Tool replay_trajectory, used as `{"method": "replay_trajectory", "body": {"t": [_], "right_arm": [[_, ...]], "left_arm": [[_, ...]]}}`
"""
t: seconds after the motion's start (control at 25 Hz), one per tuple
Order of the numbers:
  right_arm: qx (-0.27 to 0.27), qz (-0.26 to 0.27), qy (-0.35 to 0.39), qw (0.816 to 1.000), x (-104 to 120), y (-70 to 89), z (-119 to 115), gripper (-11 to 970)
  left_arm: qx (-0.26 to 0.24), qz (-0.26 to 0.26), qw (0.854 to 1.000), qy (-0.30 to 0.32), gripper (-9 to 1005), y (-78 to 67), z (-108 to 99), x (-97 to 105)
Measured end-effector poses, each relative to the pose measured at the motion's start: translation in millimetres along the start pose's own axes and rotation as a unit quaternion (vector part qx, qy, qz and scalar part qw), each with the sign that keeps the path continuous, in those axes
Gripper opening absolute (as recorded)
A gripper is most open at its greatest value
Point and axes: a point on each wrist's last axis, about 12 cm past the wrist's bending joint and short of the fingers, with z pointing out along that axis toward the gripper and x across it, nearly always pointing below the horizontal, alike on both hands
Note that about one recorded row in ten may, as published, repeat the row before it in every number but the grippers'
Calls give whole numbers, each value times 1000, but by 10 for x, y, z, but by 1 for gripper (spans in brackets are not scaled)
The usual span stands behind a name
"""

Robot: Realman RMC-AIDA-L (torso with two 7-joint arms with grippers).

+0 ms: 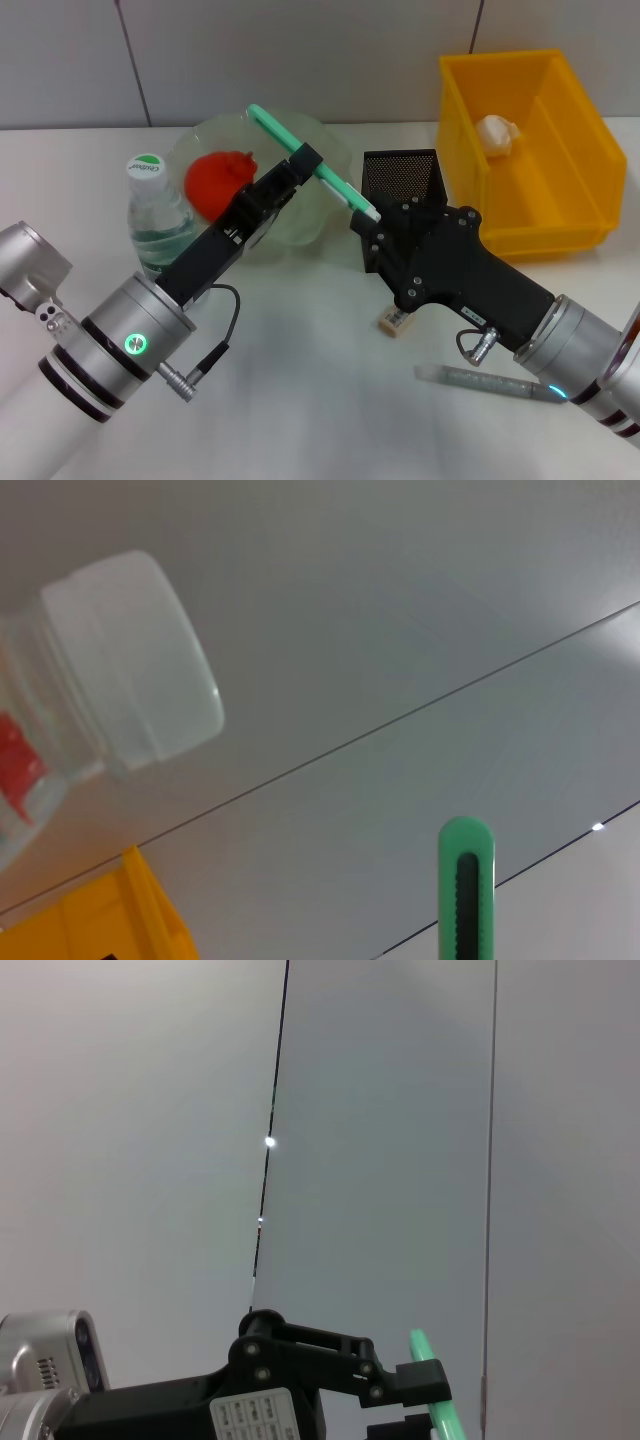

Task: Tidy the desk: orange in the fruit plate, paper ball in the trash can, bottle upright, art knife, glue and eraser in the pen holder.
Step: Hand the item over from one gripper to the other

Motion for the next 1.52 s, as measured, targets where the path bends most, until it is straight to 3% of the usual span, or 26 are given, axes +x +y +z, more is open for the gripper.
{"method": "replay_trajectory", "body": {"t": [0.12,0.2,0.44,0.88,1.52], "right_arm": [[0,0,0,1000,0,0,0,369],[0,0,0,1000,0,0,-2,204],[0,0,-1,1000,-1,2,-6,210],[0,0,0,1000,2,2,-6,137],[2,2,-2,1000,0,9,-25,137]], "left_arm": [[0,0,1000,0,357,0,0,2],[0,0,1000,1,358,0,0,4],[0,-1,1000,2,363,-1,-1,9],[2,-1,1000,4,371,-5,17,9],[9,5,1000,6,383,-23,30,11]]}}
